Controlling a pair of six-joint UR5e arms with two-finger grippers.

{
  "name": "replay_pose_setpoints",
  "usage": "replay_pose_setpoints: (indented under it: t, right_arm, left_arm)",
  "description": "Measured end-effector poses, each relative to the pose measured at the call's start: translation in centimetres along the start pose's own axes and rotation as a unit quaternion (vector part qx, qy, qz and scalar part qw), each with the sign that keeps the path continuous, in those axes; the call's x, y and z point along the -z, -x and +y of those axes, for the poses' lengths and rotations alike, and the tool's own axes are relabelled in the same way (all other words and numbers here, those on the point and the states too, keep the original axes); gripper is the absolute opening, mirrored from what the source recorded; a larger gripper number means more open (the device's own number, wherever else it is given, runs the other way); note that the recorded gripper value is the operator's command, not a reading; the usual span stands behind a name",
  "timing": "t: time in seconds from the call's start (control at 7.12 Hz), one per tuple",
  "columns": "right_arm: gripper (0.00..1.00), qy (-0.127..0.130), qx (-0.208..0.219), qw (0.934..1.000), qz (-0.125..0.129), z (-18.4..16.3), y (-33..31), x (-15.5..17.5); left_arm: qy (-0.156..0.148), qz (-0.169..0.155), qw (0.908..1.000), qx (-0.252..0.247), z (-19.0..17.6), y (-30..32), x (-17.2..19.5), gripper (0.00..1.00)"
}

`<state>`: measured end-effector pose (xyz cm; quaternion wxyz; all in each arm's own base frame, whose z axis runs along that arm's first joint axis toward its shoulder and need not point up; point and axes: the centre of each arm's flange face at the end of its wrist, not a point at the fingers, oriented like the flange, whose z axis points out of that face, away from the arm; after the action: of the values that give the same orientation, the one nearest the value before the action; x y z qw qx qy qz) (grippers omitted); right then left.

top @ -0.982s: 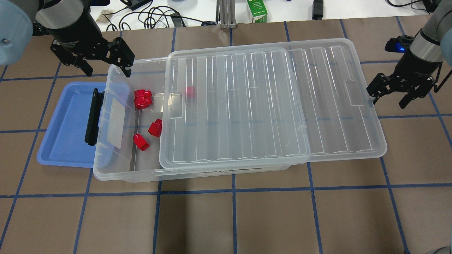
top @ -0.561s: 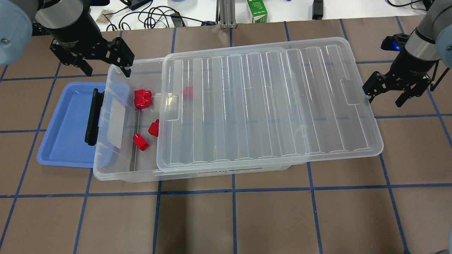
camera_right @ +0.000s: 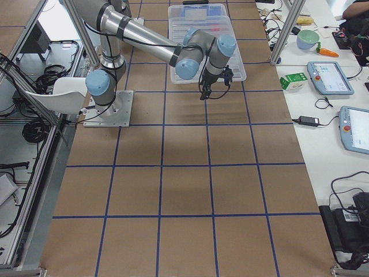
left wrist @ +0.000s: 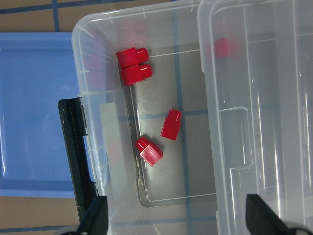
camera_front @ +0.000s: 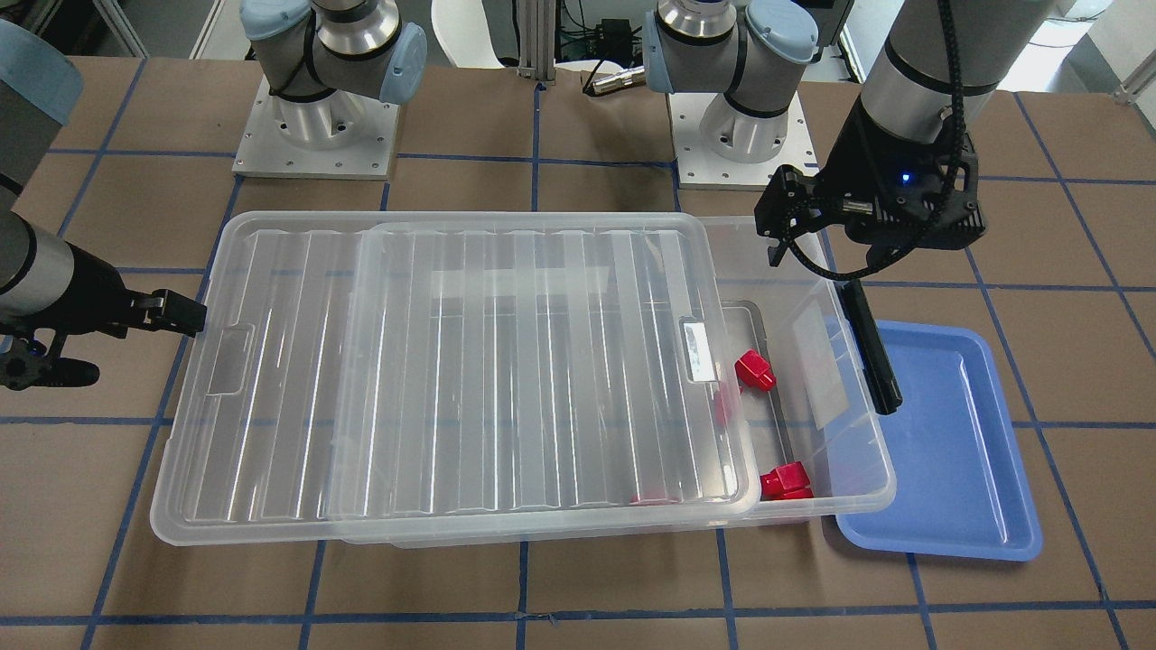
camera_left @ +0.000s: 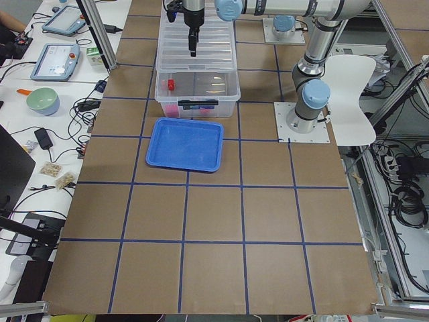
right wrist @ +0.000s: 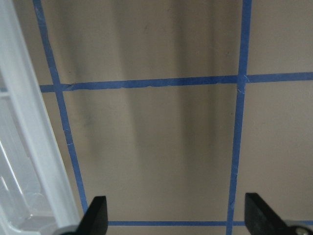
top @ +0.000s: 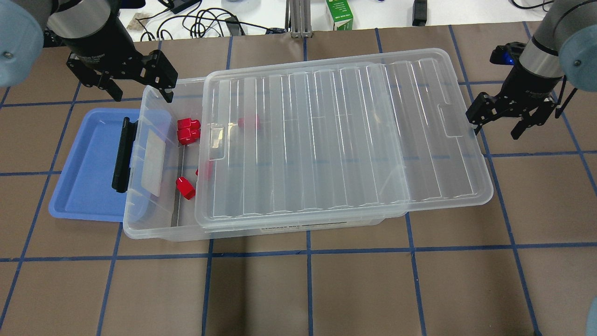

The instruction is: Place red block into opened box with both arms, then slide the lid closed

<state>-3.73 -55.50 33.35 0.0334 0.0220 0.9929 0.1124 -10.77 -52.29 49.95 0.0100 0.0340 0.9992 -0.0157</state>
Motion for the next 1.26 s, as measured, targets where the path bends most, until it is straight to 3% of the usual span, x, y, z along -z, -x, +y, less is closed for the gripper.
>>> replay_pose_setpoints:
  t: [1.26]
  right_arm:
    - [1.00, 0.000, -0.040, 0.9991, 0.016, 0.1, 7.7, -0.6]
  left_arm:
    - [0.000, -0.001, 1.0000, 0.000, 0.0, 0.0, 0.0, 1.00]
